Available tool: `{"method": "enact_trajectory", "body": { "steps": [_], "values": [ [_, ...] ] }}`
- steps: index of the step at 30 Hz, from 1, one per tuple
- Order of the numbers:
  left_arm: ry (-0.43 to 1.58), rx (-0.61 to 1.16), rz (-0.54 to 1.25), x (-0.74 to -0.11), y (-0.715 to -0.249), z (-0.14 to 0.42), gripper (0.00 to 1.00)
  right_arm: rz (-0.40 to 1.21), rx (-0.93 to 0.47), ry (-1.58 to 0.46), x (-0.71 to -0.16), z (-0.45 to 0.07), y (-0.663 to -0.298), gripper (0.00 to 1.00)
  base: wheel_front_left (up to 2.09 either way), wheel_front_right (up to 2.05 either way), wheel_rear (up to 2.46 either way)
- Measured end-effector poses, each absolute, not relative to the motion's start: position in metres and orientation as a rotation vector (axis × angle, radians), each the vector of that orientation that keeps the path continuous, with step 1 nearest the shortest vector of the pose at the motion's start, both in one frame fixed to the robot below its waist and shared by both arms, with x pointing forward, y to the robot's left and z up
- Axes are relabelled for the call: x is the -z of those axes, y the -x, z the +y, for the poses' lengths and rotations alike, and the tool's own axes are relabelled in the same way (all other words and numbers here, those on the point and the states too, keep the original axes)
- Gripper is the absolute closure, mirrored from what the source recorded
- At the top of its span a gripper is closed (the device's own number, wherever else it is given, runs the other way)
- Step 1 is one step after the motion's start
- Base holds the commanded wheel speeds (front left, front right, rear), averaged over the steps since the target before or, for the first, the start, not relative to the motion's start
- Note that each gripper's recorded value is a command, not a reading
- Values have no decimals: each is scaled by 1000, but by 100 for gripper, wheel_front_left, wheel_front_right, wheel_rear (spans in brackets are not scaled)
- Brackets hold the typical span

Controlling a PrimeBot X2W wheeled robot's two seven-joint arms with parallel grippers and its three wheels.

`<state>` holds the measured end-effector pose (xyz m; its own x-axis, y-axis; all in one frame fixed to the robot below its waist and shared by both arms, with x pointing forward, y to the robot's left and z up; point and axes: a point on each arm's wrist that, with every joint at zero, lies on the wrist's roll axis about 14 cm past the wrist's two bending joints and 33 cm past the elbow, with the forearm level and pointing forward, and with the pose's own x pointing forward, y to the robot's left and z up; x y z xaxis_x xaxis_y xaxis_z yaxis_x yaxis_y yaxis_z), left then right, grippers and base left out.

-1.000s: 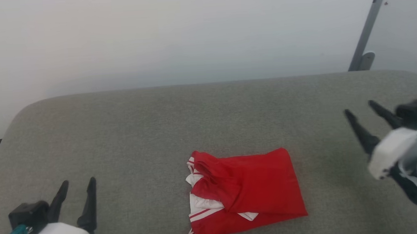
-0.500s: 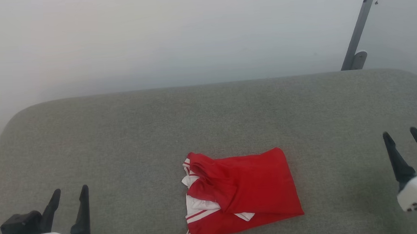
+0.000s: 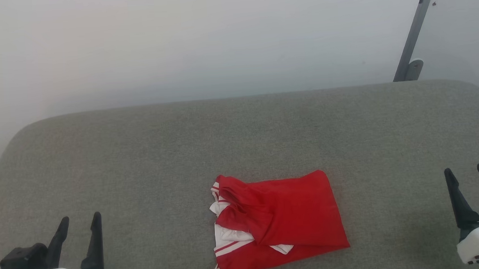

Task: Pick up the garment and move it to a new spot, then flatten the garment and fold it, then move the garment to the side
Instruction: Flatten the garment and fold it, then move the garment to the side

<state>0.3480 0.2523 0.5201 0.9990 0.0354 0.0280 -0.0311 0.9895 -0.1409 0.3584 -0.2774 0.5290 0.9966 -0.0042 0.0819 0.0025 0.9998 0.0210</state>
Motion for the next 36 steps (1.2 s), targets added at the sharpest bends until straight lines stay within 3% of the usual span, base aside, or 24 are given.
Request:
{"method": "enact_trajectory", "body": {
  "steps": [36],
  "values": [
    [142, -39, -28, -517, -342, 253, 0, -58, -31, 4, -527, -260, -358, 0, 0, 0, 0]
  ]
}}
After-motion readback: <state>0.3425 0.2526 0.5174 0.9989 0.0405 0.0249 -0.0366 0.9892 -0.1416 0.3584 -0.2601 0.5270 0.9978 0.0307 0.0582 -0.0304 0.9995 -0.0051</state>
